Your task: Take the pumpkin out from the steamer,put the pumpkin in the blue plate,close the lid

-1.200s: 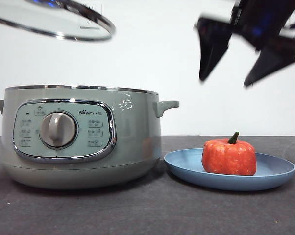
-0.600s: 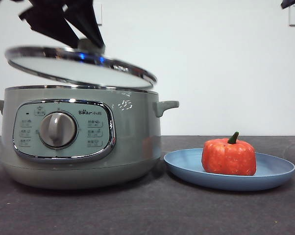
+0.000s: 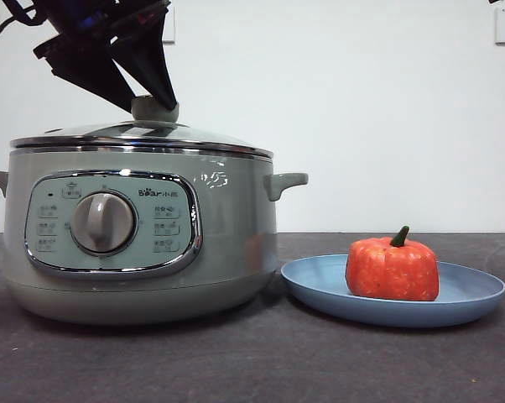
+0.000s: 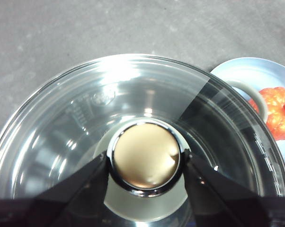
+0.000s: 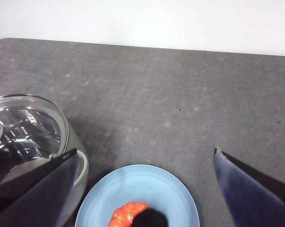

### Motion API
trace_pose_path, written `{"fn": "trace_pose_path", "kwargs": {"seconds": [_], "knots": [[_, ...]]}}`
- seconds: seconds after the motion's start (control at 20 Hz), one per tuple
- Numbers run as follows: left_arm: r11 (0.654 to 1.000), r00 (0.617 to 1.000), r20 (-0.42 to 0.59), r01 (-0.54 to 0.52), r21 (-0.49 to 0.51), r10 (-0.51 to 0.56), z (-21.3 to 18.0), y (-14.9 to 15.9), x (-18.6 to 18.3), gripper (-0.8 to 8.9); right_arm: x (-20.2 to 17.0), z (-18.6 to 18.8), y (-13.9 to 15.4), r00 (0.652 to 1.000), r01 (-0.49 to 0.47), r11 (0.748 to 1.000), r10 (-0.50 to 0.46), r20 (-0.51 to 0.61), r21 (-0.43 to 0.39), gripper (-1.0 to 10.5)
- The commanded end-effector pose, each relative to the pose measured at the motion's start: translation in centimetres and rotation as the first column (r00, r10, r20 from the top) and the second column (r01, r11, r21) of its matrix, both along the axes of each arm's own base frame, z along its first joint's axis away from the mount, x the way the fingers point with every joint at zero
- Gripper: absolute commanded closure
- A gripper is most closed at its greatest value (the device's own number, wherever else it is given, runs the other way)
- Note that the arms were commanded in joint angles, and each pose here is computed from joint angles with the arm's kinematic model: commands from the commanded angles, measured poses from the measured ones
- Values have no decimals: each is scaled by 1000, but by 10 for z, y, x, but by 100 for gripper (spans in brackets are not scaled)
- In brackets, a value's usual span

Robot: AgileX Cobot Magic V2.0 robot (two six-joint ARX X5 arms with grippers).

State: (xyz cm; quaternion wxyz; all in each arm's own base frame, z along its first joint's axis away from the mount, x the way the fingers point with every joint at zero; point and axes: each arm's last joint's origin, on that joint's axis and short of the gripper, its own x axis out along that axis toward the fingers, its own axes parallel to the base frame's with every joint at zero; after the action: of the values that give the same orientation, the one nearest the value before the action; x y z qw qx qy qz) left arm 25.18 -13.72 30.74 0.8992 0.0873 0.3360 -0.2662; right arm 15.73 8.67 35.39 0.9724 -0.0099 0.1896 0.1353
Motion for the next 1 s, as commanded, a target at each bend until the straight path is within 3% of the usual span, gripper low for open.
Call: {"fn": "trace_pose_path", "kwargs": {"seconds": [0.05, 0.25, 0.3, 0.45, 0.5, 1.0], "knots": [[1000, 1000, 5, 19, 4, -19, 2, -2, 0, 818, 0, -3, 0, 1000, 8, 1000, -8, -6, 3, 474], [1000, 1000, 11, 21, 4, -21, 2, -2, 0, 794, 0, -3, 0, 1000, 6, 1000, -6, -8, 3, 474], [1000, 1000, 11, 21, 3, -21, 2, -2, 0, 744, 0, -3, 0, 1000, 6, 1000, -6, -9, 2, 474], [1000, 1000, 13, 21, 2, -21, 3, -2, 0, 430, 0, -4, 0, 1000, 6, 1000, -6, -21, -5, 474], [1000, 1000, 13, 21, 2, -21, 3, -2, 0, 366, -1, -5, -1, 1000, 6, 1000, -6, -25, -7, 474], [1000, 1000, 14, 20, 1, -20, 11, 0, -4, 375, -2, -7, -1, 999, -2, 1000, 1, -54, -21, 474]]}}
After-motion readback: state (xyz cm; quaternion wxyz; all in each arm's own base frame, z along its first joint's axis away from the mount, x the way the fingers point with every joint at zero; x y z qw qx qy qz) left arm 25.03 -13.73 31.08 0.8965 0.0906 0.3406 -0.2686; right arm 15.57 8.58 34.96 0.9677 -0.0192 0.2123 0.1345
